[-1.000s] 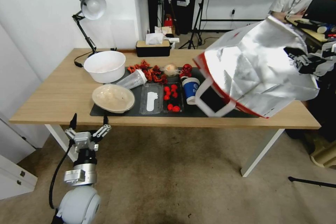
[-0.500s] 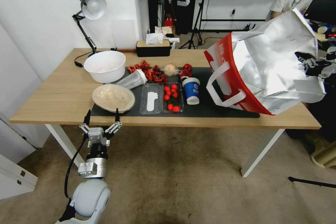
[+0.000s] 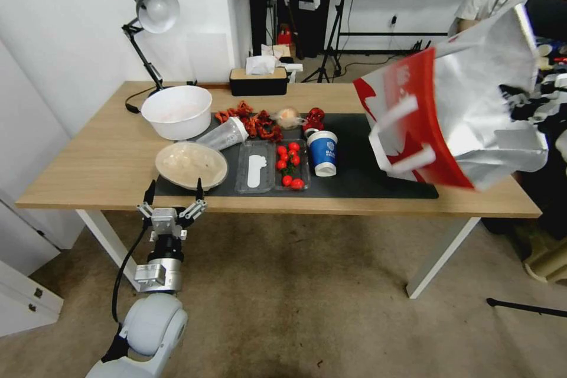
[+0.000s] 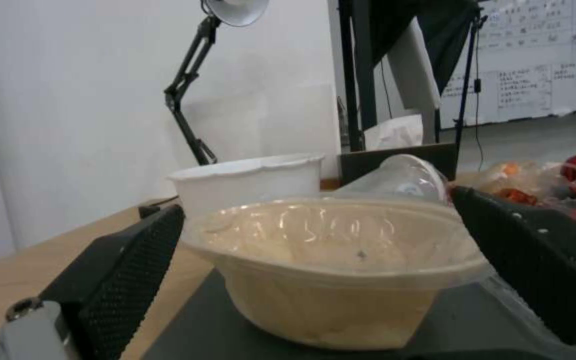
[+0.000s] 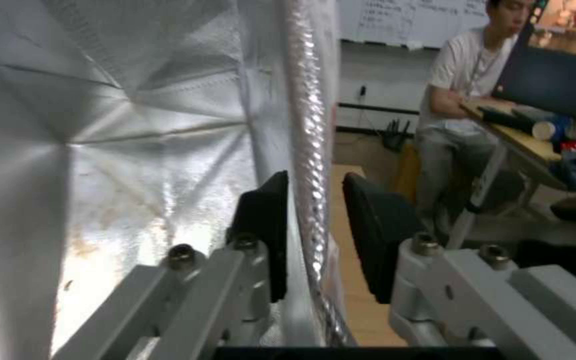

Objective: Pick up the food delivery bag from the floor and place it on the table.

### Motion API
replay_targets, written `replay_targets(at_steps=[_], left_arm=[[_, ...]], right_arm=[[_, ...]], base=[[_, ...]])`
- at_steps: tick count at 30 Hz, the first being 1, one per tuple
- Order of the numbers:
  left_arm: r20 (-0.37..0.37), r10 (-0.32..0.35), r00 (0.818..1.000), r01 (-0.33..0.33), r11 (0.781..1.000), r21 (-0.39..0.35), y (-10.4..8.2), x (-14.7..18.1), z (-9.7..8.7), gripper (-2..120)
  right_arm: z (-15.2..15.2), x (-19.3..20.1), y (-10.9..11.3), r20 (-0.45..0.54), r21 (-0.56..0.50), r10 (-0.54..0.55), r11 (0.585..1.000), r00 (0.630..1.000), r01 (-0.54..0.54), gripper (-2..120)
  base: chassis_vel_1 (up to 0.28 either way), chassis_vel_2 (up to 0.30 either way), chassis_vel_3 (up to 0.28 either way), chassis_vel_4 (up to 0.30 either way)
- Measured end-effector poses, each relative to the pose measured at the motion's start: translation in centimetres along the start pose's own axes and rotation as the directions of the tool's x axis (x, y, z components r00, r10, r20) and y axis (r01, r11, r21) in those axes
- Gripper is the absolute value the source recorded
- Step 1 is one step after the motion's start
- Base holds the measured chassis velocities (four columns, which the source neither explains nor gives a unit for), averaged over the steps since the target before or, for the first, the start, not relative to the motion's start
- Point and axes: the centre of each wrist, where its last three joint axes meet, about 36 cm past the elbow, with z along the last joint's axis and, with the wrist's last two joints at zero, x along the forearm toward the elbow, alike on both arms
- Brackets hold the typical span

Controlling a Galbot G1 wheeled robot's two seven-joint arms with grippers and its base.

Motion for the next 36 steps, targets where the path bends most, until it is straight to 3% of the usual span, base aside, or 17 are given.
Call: replay_targets(at_steps=[6,11,13,19,30,36], left_arm=[[0.003,0.013,1.000,-0.013,1.000,-0.005,0.1,0.1,0.3,100],[0.004,0.011,1.000,-0.011,1.000,-0.009,0.3,0.2,0.3,100],[0.000,0.003,1.000,-0.003,1.000,-0.015,0.5,0.3,0.4,100],[-0.003,-0.008,1.000,0.007,1.000,-0.017,0.5,0.2,0.2,100],[-0.019,-0.017,1.000,0.017,1.000,-0.009,-0.6,0.3,0.0,100],[-0.039,-0.034,0.999,0.034,0.999,-0.014,-0.9,0.2,-0.5,100]], right_arm=[[-1.0,-3.9,2.4,0.010,-0.048,0.080,0.996,0.997,-0.079,52],[-1.1,-4.7,3.6,0.019,-0.056,0.047,0.997,0.999,-0.046,65],[-0.7,-4.7,3.9,0.049,-0.061,-0.006,0.998,0.999,0.009,80],[-1.3,-4.1,3.1,0.124,-0.076,-0.059,0.995,0.991,0.069,97],[-1.1,-0.8,0.7,0.188,-0.055,-0.146,0.986,0.971,0.159,100],[-0.8,1.7,1.5,0.218,-0.011,-0.218,0.974,0.951,0.226,100]], base=[[0.000,0.000,0.000,0.000],[0.000,0.000,0.000,0.000],[0.000,0.000,0.000,0.000],[0.000,0.000,0.000,0.000],[0.000,0.000,0.000,0.000],[0.000,0.000,0.000,0.000]])
